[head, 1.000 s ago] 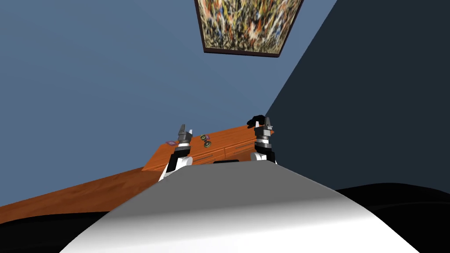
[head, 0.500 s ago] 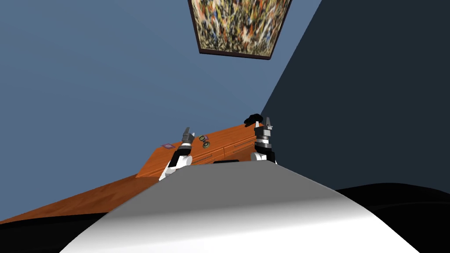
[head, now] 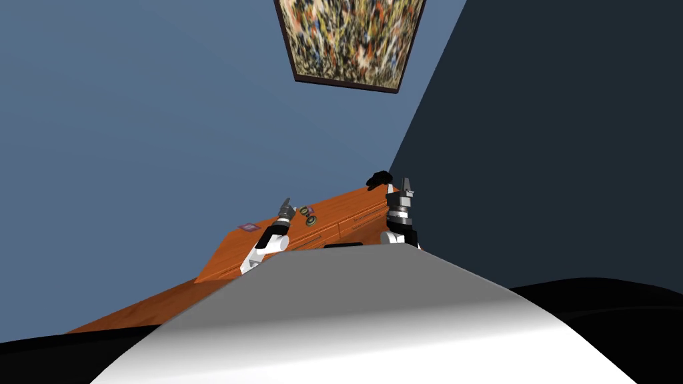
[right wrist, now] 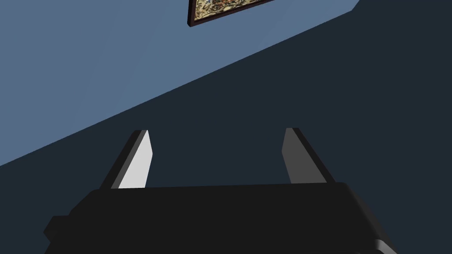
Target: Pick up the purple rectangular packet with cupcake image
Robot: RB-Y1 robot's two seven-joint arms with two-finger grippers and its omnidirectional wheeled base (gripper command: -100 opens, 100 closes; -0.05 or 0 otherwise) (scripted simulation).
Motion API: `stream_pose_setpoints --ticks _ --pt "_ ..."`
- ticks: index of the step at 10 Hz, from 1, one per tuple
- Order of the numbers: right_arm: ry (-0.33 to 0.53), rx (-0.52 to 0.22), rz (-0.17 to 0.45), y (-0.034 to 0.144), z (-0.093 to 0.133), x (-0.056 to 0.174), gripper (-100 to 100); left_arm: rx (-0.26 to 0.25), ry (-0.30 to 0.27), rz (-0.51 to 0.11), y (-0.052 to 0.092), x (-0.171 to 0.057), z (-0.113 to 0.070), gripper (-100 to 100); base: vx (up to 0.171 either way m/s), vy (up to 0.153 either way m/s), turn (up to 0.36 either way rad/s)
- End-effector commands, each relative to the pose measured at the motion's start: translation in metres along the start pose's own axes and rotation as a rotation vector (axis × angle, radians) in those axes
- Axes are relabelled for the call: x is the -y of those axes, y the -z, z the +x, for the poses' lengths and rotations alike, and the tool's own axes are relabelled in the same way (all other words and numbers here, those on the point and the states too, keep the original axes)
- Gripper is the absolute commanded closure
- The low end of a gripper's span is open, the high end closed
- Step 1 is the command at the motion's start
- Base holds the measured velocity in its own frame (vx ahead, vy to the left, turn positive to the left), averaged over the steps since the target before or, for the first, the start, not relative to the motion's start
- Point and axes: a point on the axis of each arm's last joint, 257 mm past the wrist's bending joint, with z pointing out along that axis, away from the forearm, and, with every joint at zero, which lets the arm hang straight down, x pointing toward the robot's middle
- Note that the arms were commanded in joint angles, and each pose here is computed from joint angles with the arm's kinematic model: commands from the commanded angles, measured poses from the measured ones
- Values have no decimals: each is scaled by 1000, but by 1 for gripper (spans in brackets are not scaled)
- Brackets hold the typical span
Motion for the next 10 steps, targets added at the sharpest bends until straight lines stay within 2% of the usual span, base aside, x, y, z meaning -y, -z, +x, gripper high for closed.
stream_pose_setpoints --ticks 1,2,3,4,5,6,7,8,9,10 --pt "0 0 0 0 0 0 0 8 6 -69 -3 -22 -8 -100 -35 31 -118" --pt "0 0 0 0 0 0 0 5 15 -106 -9 -30 -15 -100 -39 38 -202" --pt "0 0 0 0 0 0 0 17 15 -157 -6 -50 -22 -100 -31 35 -108" --pt "0 0 0 0 0 0 0 17 25 -184 -13 -54 -29 -100 -38 40 -173" --pt "0 0 0 0 0 0 0 27 26 -238 -8 -73 -35 -100 -33 38 -134" --pt "0 0 0 0 0 0 0 32 26 -247 -7 -78 -37 -100 -12 15 3" --pt "0 0 0 0 0 0 0 34 38 -299 -11 -88 -46 -100 -23 19 -194" --pt "0 0 0 0 0 0 0 46 38 -323 -8 -99 -51 -100 -25 28 -136" --pt "0 0 0 0 0 0 0 55 52 -370 -11 -108 -63 -100 -29 41 -178" --pt "0 0 0 0 0 0 0 62 53 -396 -7 -117 -66 -100 -30 41 -109"
